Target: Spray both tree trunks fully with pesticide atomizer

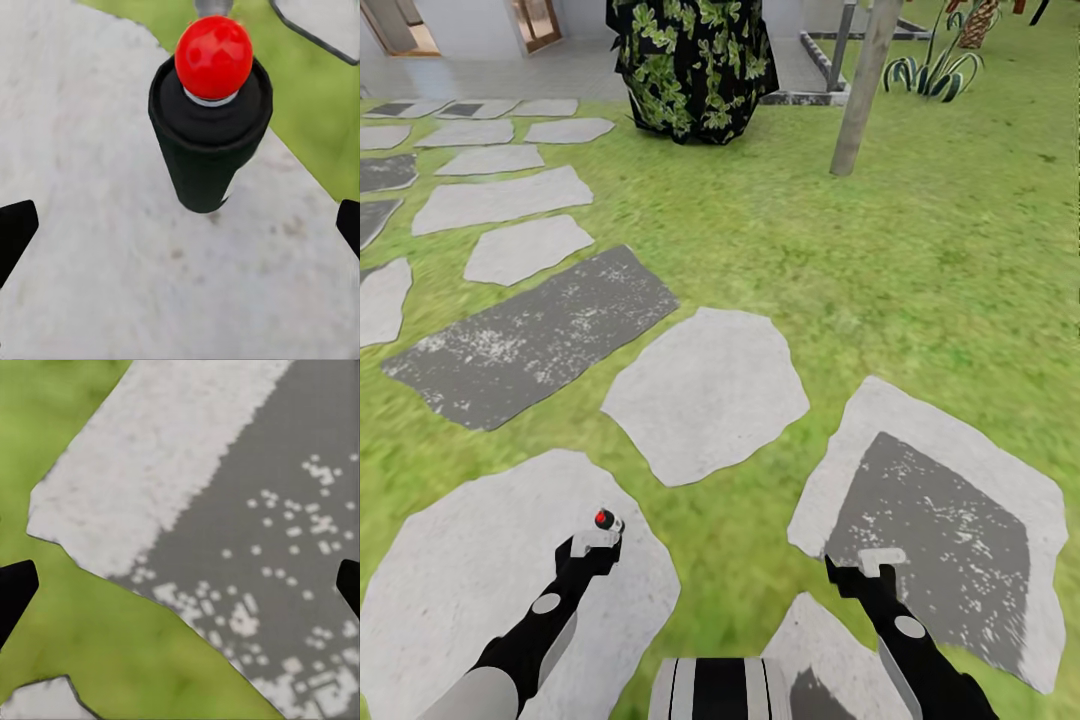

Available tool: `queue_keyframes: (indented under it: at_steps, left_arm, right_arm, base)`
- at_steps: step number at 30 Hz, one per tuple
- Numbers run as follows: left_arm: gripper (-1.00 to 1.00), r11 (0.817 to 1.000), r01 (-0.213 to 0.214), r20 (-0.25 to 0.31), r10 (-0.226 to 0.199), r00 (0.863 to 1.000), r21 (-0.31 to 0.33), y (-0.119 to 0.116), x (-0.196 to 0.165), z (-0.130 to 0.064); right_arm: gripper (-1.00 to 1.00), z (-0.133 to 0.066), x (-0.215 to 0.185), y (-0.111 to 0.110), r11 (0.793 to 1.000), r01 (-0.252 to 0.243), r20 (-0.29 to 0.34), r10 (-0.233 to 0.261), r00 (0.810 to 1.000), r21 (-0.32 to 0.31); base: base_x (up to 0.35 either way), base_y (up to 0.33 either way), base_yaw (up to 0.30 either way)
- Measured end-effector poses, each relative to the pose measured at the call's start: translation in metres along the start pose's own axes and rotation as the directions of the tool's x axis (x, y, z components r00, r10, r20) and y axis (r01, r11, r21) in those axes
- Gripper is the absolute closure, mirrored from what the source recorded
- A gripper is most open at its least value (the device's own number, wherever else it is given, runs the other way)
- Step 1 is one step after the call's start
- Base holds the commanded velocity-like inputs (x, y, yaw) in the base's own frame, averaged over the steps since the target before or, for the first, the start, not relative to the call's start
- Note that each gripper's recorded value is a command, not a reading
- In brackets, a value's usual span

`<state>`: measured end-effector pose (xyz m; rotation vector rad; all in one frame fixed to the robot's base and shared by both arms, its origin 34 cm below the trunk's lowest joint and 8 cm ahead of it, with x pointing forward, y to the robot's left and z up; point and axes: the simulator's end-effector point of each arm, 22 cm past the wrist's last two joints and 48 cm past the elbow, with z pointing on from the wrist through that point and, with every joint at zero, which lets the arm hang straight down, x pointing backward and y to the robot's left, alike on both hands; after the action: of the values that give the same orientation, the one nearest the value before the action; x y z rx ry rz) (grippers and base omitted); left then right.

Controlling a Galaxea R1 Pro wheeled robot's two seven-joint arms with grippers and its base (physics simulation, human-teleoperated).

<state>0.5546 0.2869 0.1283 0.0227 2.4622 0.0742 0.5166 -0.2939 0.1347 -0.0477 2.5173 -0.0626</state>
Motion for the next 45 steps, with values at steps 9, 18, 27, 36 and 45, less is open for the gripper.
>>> queue_keyframes:
  at_steps: [9,18,27,36,45]
  left_arm:
    - [-1.0,1.0,-0.001,0.002,0.001,1.0,-0.001,0.0008,-0.0007,0.0001]
    - [-1.0,1.0,0.0,0.001,0.0,1.0,-0.003,0.0025,-0.0007,0.0002]
    - [-1.0,1.0,-0.001,-0.006,0.001,1.0,-0.004,0.0026,0.0041,0.0014]
    - [-1.0,1.0,-0.001,-0.006,0.001,1.0,-0.004,0.0026,0.0042,0.0014]
    - [-1.0,1.0,0.0,-0.006,0.0,1.0,-0.003,0.0019,0.0041,0.0014]
  right_arm:
    - [-1.0,0.0001,-0.0006,0.0001,1.0,0.0,0.001,0.0,1.0,0.0]
    - [-1.0,0.0001,-0.0008,0.0008,1.0,-0.001,0.002,0.001,1.0,-0.002]
    - [-1.0,0.0014,0.0032,0.0015,1.0,-0.001,-0.005,0.001,1.0,-0.002]
    - [-1.0,0.0014,0.0032,0.0013,1.0,-0.001,-0.005,0.001,1.0,-0.002]
    - [-1.0,0.0014,0.0032,0.0012,1.0,-0.001,-0.005,0.0,1.0,-0.002]
  base:
    - [0.088,-0.04,0.0]
    - [0.001,-0.001,0.0]
    - [0.014,0.0,0.0]
    - [0.025,0.0,0.0]
    - [0.027,0.0,0.0]
